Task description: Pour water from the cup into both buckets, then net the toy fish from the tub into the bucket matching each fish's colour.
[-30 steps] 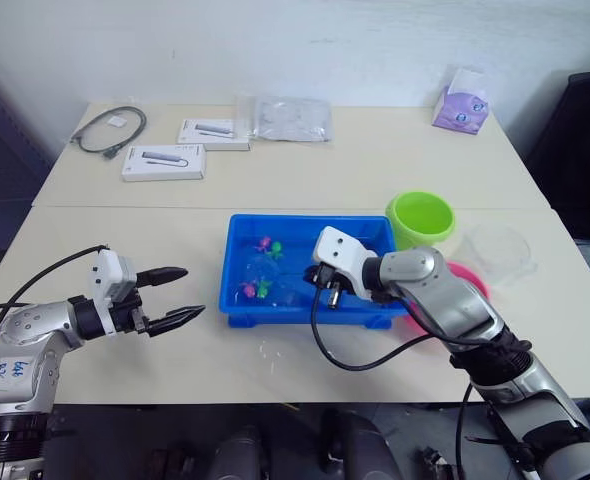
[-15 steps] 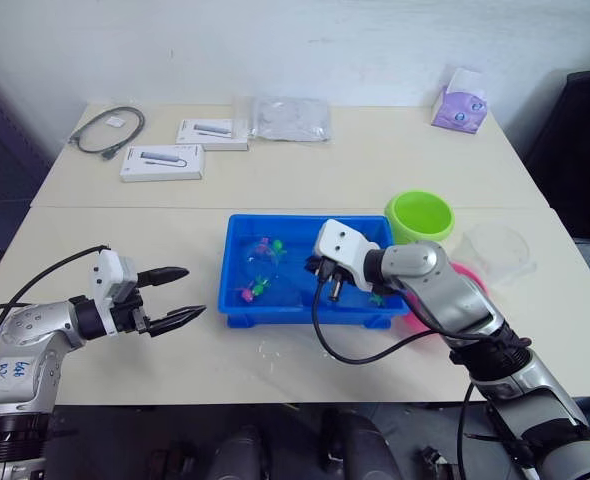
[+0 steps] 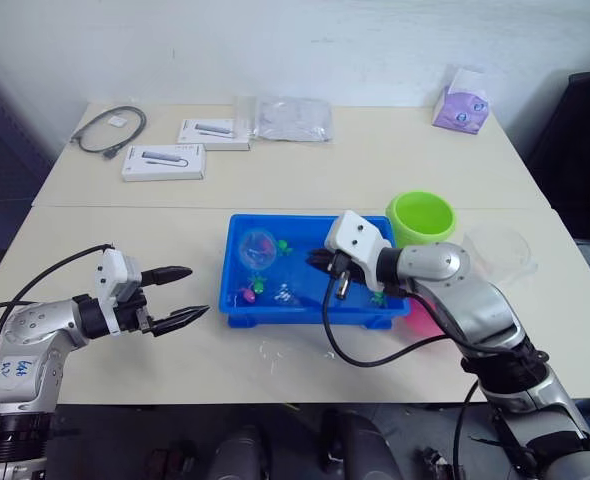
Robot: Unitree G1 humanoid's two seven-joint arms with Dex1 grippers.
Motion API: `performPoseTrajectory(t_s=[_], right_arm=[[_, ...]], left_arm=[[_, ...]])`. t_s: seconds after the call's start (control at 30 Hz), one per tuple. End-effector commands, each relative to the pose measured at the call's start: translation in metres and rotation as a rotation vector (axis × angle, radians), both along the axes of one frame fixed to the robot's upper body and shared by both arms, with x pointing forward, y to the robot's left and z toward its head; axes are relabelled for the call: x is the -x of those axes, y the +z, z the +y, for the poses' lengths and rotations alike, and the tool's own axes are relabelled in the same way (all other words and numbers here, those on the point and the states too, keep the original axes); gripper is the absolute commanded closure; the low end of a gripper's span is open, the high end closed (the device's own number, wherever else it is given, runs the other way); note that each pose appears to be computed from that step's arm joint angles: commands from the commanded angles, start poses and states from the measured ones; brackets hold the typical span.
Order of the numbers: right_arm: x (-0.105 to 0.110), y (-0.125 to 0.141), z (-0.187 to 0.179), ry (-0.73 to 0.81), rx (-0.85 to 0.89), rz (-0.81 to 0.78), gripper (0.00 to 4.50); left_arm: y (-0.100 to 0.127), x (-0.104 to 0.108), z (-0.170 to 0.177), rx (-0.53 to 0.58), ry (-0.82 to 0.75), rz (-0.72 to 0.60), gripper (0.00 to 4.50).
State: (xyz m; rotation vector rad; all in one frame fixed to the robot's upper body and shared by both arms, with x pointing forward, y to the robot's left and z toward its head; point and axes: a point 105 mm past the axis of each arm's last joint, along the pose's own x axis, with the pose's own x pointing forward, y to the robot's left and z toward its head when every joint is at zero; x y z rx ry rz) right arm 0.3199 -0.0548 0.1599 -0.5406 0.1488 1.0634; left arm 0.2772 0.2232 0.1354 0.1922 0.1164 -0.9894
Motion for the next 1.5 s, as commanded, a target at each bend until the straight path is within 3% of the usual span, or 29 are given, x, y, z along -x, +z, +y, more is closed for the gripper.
performPoseTrajectory(t_s=[0.03,0.43,0.67,1.2,1.4,1.5], right_arm=[[0.014,0.005,0.004,0.043,0.004,0.012,4.50],[0.008,-0.008,-0.005,0.001,0.116,-0.024,4.50],[-0.007,-0.004,-0.015,-0.053,0.179,-0.150,4.50],[0.013,-0.005,0.022,0.153,0.138,0.034,4.50],[0.016,0.001,0.014,0.141,0.081,0.141,4.50],[0.008,-0.003,-0.001,0.148,0.186,0.044,4.50]], left_arm=[[0.008,0.001,-0.001,0.016,-0.012,-0.032,0.10],[0.004,0.005,0.001,0.012,-0.013,-0.025,0.10],[0.002,0.006,0.003,0.016,-0.015,-0.025,0.10],[-0.004,0.006,0.007,0.007,-0.019,-0.015,0.10],[-0.006,0.007,0.009,0.011,-0.015,-0.015,0.10],[-0.008,0.008,0.010,0.013,-0.014,-0.015,0.10]])
